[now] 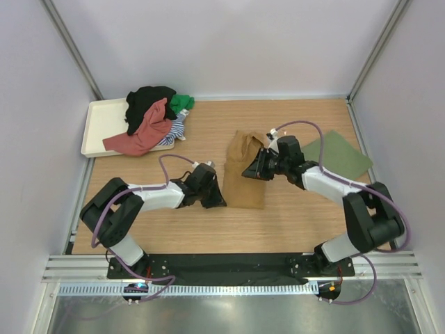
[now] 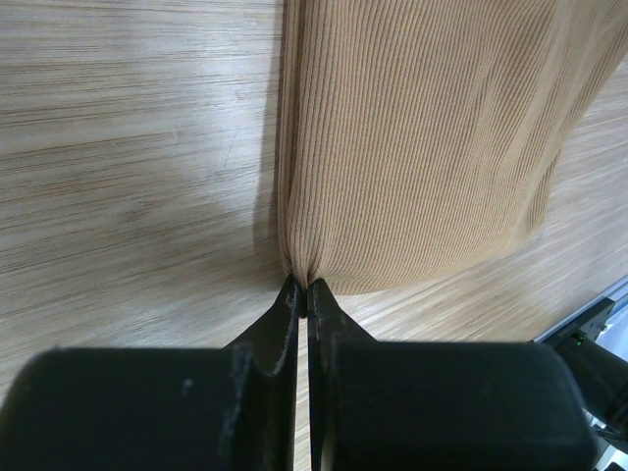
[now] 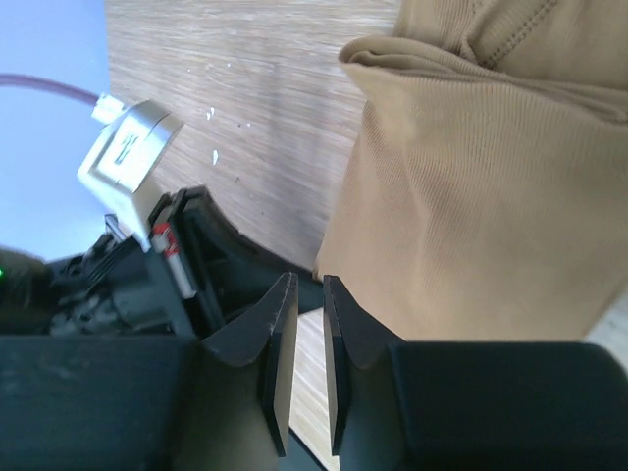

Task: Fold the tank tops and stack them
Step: Fold the tank top

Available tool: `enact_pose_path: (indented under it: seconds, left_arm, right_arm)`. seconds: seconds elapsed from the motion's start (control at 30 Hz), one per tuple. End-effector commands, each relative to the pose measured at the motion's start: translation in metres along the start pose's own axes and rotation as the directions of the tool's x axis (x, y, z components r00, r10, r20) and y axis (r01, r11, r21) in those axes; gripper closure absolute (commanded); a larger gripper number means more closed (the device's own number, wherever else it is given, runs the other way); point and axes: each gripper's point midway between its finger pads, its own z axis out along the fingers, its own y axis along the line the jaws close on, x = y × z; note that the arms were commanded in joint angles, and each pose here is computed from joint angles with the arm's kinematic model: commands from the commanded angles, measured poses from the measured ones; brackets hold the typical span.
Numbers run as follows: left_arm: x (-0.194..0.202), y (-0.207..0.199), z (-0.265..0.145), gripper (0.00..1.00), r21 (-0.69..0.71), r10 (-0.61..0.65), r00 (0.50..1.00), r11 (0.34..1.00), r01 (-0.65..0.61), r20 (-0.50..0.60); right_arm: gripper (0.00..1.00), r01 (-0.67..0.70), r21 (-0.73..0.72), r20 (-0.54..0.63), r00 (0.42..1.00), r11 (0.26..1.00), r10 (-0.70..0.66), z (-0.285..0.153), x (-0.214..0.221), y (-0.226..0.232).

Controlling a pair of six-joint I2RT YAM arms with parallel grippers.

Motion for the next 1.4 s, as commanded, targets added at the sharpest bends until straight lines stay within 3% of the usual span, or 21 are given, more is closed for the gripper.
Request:
enact_pose_path:
  seconds: [0.0,0.17,0.3,0.53,0.67,0.9,1.1,1.2,1.37]
  left_arm:
    - [0.004,-0.002,-0.001,1.00,0.010,0.038,0.999,0.999,-0.038,0.000]
    - [0.008,-0.004,-0.003,1.00,0.020,0.045,0.999,0.999,-0.045,-0.008]
    - [0.014,-0.003,-0.006,1.00,0.021,0.047,0.999,0.999,-0.047,-0.013]
    - [0.031,-0.003,-0.008,1.00,0.011,0.058,0.998,0.998,-0.058,-0.022]
    - [0.038,-0.003,-0.009,1.00,0.008,0.062,0.998,0.998,-0.062,-0.026]
    - [0.043,0.004,-0.015,1.00,-0.001,0.056,0.998,0.998,-0.056,-0.014]
    - [0.042,0.000,-0.022,1.00,0.011,0.058,0.998,0.998,-0.058,-0.002]
    - [0.043,0.000,-0.023,1.00,0.007,0.063,0.998,0.998,-0.063,-0.002]
    - [0.045,-0.002,-0.026,1.00,0.009,0.071,0.997,0.997,-0.071,-0.004]
  right_arm:
    - [0.79,0.017,-0.153,0.035,0.999,0.988,-0.011,0.024,-0.027,0.027]
    - [0.86,0.027,-0.145,0.059,0.998,0.989,-0.019,0.058,-0.050,0.013]
    - [0.89,-0.044,-0.148,0.049,0.997,0.988,0.052,0.081,-0.062,-0.014]
    - [0.90,-0.124,-0.090,0.031,0.991,0.988,0.127,0.104,-0.069,-0.048]
    - [0.90,-0.100,-0.085,0.033,0.994,0.991,0.103,0.104,-0.075,-0.046]
    - [0.80,0.023,-0.101,0.081,0.997,0.995,-0.015,0.062,-0.084,-0.011]
    - [0.47,0.063,0.087,0.056,0.996,0.994,-0.068,0.014,-0.031,-0.024]
    - [0.44,0.055,0.207,0.006,0.998,0.977,-0.058,-0.008,0.013,-0.043]
    - [0.45,0.006,0.169,-0.021,1.000,0.986,-0.003,-0.032,0.067,-0.053]
